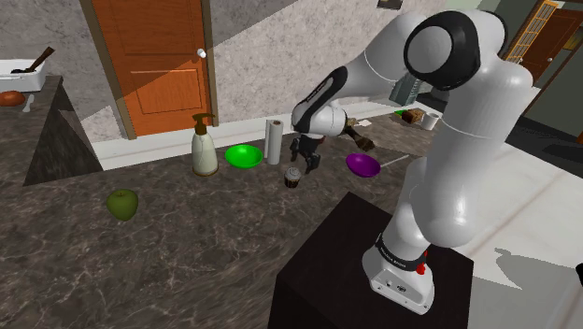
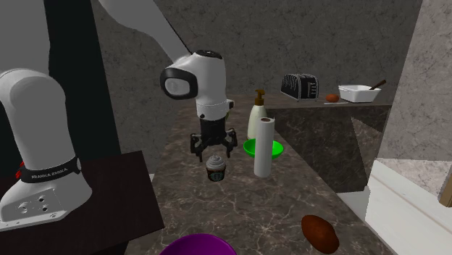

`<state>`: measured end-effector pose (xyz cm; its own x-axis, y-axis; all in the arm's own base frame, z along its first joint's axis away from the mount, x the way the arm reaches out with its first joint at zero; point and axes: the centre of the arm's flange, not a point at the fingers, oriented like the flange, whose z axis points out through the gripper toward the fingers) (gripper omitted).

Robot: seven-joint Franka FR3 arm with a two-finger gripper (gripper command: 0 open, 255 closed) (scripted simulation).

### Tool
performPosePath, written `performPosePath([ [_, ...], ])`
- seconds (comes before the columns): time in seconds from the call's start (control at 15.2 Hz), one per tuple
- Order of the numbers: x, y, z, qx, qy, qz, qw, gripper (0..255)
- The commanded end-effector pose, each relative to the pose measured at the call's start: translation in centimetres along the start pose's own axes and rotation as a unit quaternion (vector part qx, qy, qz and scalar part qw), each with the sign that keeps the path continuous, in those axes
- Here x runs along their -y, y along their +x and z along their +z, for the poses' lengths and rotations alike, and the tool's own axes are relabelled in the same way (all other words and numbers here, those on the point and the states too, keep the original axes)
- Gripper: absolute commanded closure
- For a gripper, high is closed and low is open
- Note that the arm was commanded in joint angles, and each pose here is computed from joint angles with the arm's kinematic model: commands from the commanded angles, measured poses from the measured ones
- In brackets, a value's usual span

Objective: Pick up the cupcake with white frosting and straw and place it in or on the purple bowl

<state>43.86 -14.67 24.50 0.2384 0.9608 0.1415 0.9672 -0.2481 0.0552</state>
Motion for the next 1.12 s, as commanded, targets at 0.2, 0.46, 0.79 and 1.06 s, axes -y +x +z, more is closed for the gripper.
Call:
performPosePath([
  [0.2, -0.4, -0.1, 2.8, -0.002, -0.003, -0.013, 0.9999, 0],
  [0.46, -0.4, -0.1, 4.2, -0.002, -0.003, -0.013, 0.9999, 0],
  [0.79, -0.4, -0.1, 4.1, -0.002, -0.003, -0.013, 0.9999, 0],
  [1.06, -0.4, 0.0, 4.1, -0.002, -0.003, -0.013, 0.9999, 255],
])
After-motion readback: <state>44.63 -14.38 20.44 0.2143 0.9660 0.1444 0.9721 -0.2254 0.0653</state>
